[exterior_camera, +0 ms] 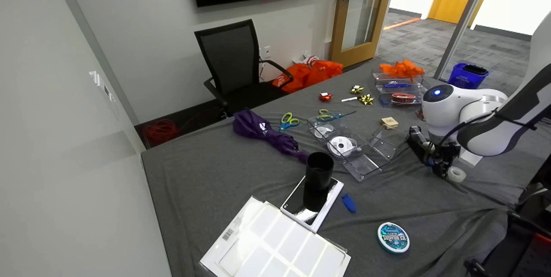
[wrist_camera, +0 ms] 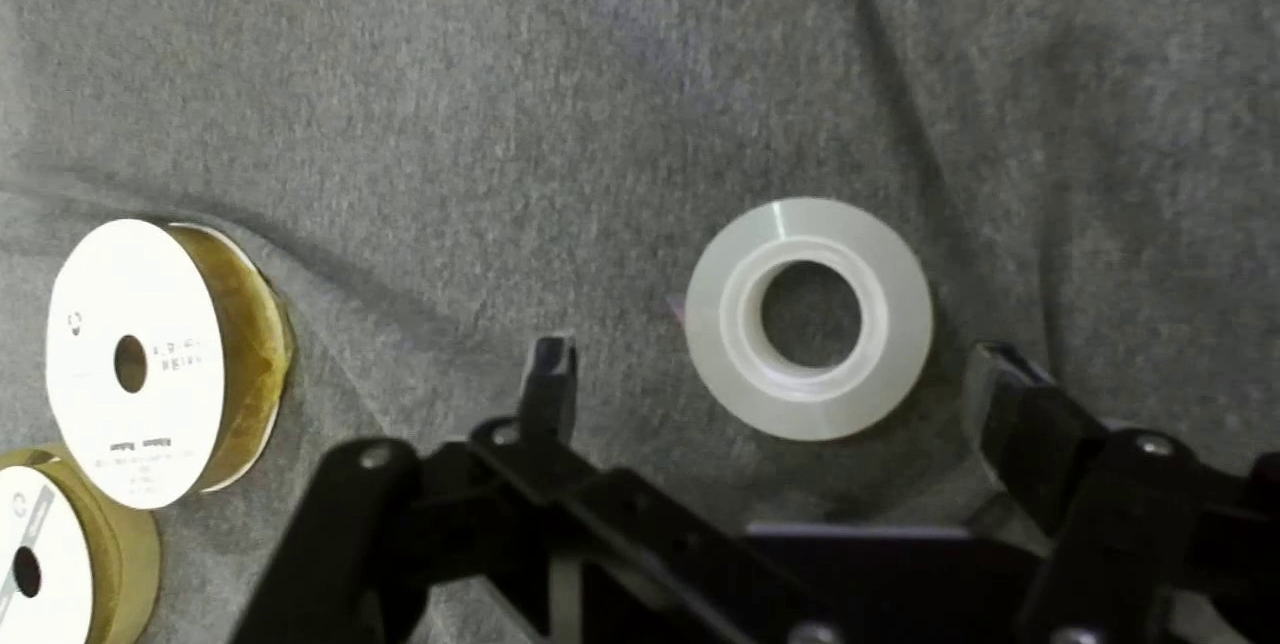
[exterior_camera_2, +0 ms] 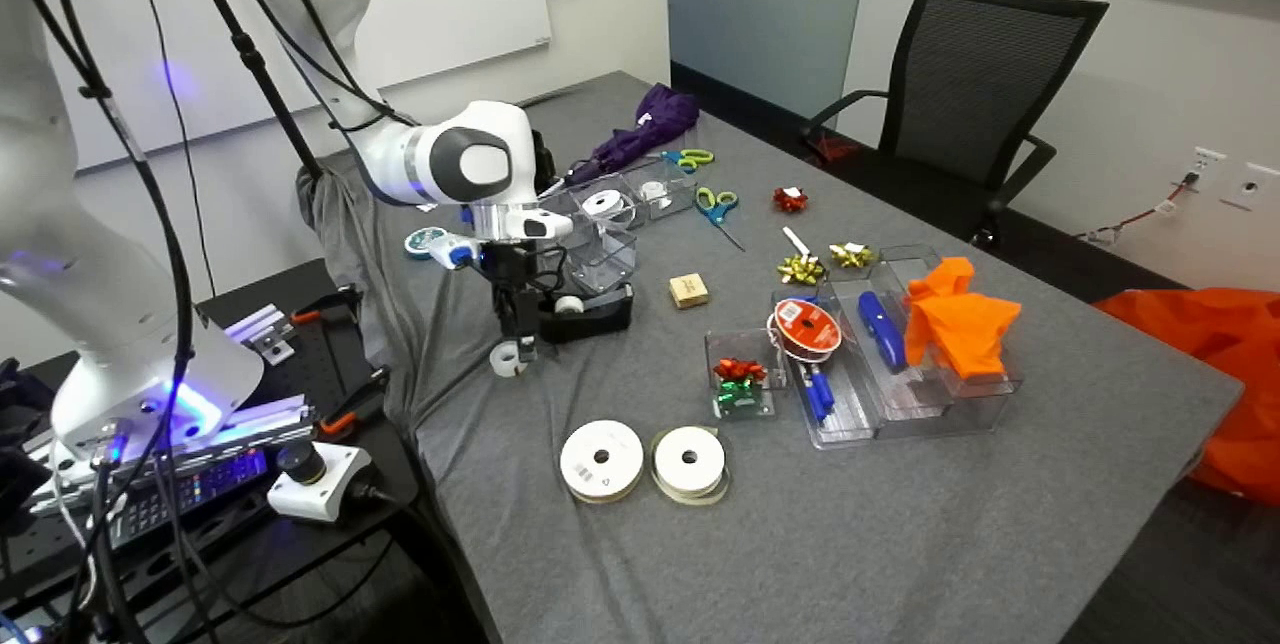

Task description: Remove the tape from the container on the left and put it on the table.

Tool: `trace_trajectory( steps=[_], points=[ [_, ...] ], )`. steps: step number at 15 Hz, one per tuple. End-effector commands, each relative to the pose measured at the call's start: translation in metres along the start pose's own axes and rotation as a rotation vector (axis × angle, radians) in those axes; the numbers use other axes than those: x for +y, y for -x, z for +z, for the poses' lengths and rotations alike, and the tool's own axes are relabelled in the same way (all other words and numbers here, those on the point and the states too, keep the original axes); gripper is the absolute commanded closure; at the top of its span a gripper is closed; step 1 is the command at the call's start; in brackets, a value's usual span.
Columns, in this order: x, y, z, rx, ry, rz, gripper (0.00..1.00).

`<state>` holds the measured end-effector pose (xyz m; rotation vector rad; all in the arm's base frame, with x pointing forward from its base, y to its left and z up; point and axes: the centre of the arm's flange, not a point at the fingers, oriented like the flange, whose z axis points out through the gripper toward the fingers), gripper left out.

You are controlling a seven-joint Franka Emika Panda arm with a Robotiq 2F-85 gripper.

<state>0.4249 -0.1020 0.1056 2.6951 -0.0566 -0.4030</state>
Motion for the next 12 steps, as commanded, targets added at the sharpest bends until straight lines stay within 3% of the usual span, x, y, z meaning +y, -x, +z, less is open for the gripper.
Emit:
trace_trajectory(
  steps=[1,6,12],
  points=[
    [-0.015,0.025,-0.029,0.007,-0.030,-0.026,0.00],
    [-0.038,0.052,-0.095,0.095,-0.100,-0.066,0.00],
    [-0.019,0.073,-0.170,0.173,-0.363,-0.180,0.00]
  ],
)
